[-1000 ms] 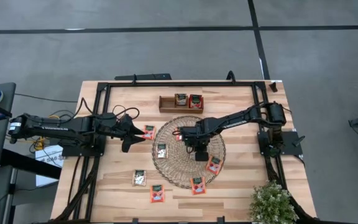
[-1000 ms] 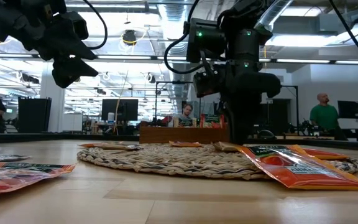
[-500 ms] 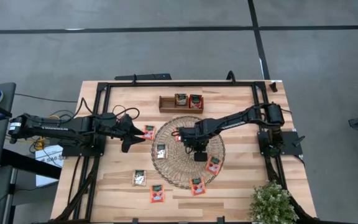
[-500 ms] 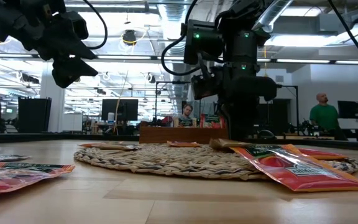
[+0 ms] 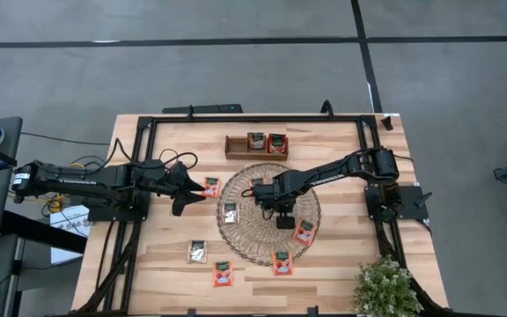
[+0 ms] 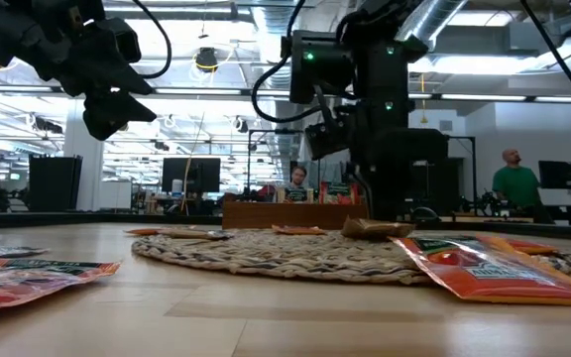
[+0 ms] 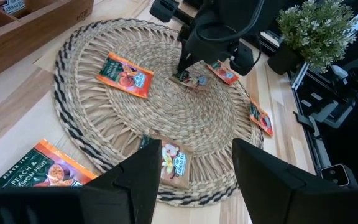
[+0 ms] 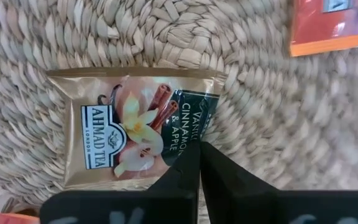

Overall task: Pick & Place Tea
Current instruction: Put the brown tea bag into the middle section of the brown wooden organizer

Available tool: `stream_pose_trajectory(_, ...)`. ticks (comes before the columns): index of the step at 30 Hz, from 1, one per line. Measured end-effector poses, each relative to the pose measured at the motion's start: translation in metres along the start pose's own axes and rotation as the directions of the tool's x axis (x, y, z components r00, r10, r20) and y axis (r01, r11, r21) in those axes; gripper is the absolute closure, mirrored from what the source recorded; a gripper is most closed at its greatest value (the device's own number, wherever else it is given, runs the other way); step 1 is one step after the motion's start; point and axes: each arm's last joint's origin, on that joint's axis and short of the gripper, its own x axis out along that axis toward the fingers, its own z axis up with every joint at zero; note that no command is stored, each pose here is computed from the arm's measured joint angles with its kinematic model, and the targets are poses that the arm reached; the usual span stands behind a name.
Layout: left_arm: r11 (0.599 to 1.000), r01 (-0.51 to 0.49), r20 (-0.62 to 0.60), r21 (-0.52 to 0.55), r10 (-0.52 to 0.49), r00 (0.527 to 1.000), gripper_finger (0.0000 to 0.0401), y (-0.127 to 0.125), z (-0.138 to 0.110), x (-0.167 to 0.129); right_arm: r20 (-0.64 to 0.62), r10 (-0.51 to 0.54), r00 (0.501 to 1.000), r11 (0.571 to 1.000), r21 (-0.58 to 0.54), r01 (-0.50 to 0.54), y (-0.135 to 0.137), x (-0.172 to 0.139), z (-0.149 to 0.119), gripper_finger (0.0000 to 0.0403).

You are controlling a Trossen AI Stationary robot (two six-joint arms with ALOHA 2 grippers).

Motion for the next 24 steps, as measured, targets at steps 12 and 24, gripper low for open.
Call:
stream_pose_trajectory(12,1.000,0.003,0.007,0.000,-0.003,1.000,0.0213,0.000,0.001,0.000,-0.022,-0.137,0.990,0.989,-0.059,0.136,0.000,-0.051,0.015,0.0403)
stream_pose_trajectory(24,1.000,-0.001,0.011,0.021,0.001,1.000,0.0213,0.000,0.001,0.000,0.106,-0.516,0.850,0.828,-0.190,0.527,-0.014,-0.129,0.034,0.0403)
